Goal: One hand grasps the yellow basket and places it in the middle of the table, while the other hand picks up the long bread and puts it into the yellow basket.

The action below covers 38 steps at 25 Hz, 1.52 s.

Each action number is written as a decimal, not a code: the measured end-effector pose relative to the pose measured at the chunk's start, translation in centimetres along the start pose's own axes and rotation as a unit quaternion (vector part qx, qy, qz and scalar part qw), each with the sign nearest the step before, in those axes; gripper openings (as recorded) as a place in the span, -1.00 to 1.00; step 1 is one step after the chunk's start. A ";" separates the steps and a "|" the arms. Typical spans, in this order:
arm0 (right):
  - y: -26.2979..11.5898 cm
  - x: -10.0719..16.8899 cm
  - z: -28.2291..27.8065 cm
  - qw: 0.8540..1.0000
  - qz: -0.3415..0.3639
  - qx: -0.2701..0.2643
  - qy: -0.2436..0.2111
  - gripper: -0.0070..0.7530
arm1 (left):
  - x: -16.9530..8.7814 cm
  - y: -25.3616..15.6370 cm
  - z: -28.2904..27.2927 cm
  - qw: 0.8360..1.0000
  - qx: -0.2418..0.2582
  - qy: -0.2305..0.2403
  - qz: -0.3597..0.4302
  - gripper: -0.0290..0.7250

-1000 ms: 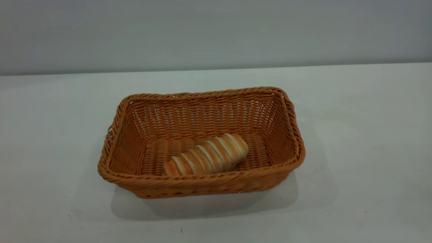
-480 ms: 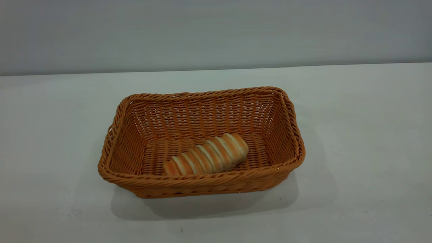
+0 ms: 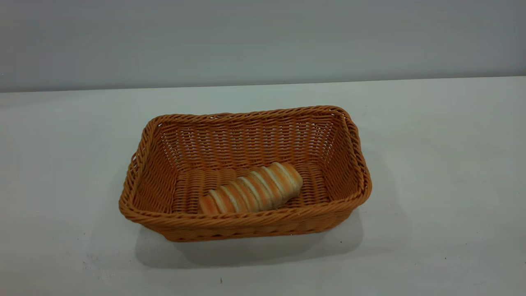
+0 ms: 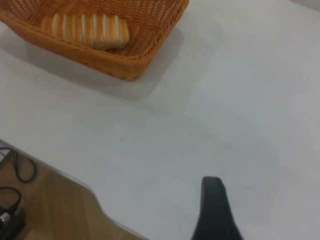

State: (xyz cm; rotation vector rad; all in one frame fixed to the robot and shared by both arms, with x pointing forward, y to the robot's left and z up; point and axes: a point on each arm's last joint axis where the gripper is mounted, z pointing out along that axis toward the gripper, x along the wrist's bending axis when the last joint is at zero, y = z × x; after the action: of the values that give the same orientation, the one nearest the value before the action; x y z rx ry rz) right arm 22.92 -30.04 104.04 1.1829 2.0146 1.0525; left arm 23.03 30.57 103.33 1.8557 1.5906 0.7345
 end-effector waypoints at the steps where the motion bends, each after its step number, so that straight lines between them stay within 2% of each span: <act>1: 0.0 0.0 0.0 1.000 0.000 0.000 0.000 0.49 | 0.0 0.0 0.0 1.000 -0.001 0.000 0.000 0.37; 14: 0.0 0.0 0.0 1.000 0.002 0.000 -0.002 0.49 | 0.0 0.0 0.0 1.000 -0.002 0.000 0.000 0.37; 16: 0.0 0.1 0.0 1.000 0.017 0.002 -0.025 0.49 | 0.0 0.0 0.0 1.000 -0.002 0.004 -0.003 0.37; 21: 0.1 0.3 0.1 0.989 0.082 0.012 -0.125 0.49 | -0.2 -0.2 -0.2 0.998 -0.012 0.047 -0.043 0.37; 24: 0.2 0.4 0.2 0.982 0.103 0.015 -0.158 0.49 | -0.3 -0.6 -0.6 0.996 -0.028 0.064 -0.057 0.37; 38: 0.2 0.4 0.2 0.980 0.109 0.014 -0.168 0.49 | -0.3 -0.7 -0.6 0.996 -0.031 0.066 -0.059 0.37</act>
State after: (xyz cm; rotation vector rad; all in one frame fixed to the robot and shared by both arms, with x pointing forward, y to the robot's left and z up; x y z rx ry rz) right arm 22.98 -29.58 104.05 1.5117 1.6718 0.8553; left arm 22.11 30.38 103.24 1.6842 1.7236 0.8589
